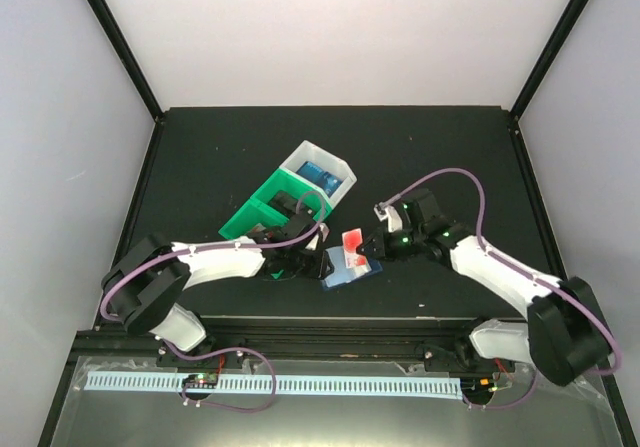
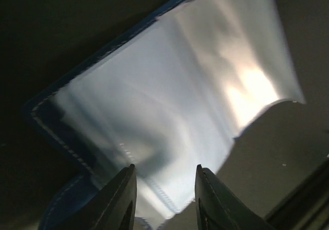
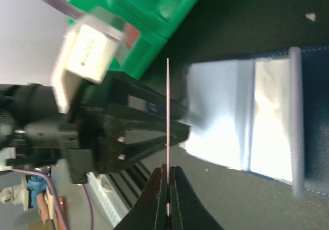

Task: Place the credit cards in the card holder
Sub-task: Insert the credit card into the card holder.

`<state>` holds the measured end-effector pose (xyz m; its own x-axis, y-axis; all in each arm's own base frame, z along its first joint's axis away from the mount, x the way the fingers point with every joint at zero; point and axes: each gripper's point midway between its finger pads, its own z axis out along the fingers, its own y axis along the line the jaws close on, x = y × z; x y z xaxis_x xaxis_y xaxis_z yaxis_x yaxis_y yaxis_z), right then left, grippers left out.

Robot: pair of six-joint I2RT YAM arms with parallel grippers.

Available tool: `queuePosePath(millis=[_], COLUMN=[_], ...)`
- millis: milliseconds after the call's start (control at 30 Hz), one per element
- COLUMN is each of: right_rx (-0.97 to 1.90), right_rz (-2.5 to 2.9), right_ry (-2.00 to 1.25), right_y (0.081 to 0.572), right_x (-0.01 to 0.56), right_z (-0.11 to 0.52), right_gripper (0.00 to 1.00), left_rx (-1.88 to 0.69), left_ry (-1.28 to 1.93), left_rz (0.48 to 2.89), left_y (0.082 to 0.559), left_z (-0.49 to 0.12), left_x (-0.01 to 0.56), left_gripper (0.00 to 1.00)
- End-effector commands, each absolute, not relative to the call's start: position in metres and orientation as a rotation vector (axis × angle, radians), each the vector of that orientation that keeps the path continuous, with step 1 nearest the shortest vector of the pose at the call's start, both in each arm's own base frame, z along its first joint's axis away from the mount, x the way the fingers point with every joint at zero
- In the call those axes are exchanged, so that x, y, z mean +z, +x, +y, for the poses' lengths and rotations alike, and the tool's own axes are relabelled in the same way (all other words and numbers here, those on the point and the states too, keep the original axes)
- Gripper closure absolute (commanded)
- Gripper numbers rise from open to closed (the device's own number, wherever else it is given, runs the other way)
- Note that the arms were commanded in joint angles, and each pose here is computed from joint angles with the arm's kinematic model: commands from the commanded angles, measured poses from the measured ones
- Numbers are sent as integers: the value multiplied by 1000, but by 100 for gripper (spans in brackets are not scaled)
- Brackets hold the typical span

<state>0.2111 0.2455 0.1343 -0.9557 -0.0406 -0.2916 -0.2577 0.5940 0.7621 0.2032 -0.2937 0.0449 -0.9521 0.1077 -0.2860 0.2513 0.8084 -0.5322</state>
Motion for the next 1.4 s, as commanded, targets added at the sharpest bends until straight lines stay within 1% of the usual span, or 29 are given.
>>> queuePosePath(millis=[0, 167, 333, 567, 633, 767, 933, 1367], right_rx=[1299, 1190, 1132, 1111, 1121, 1151, 1199, 1266], right_rz=[2590, 2694, 2720, 2743, 2749, 2766, 2781, 2855], right_ry=[-389, -342, -330, -302, -277, -278, -275, -252], right_y=[208, 223, 234, 239, 240, 236, 228, 200], right_x=[108, 86, 72, 57, 54, 46, 40, 17], right_z=[253, 252, 253, 253, 254, 256, 257, 250], right_gripper=[98, 99, 99, 99, 99, 99, 99, 99], left_rx=[-719, -556, -544, -540, -537, -522, -518, -513], left_ry=[252, 138, 121, 116, 113, 116, 115, 111], left_rz=[2763, 2790, 2810, 2841, 2843, 2860, 2869, 2877], left_y=[214, 220, 220, 216, 215, 213, 211, 210], left_z=[-286, -263, -264, -262, -262, -260, -259, -258], left_x=[41, 30, 25, 16, 16, 12, 8, 5], left_gripper=[67, 65, 66, 73, 78, 82, 84, 85])
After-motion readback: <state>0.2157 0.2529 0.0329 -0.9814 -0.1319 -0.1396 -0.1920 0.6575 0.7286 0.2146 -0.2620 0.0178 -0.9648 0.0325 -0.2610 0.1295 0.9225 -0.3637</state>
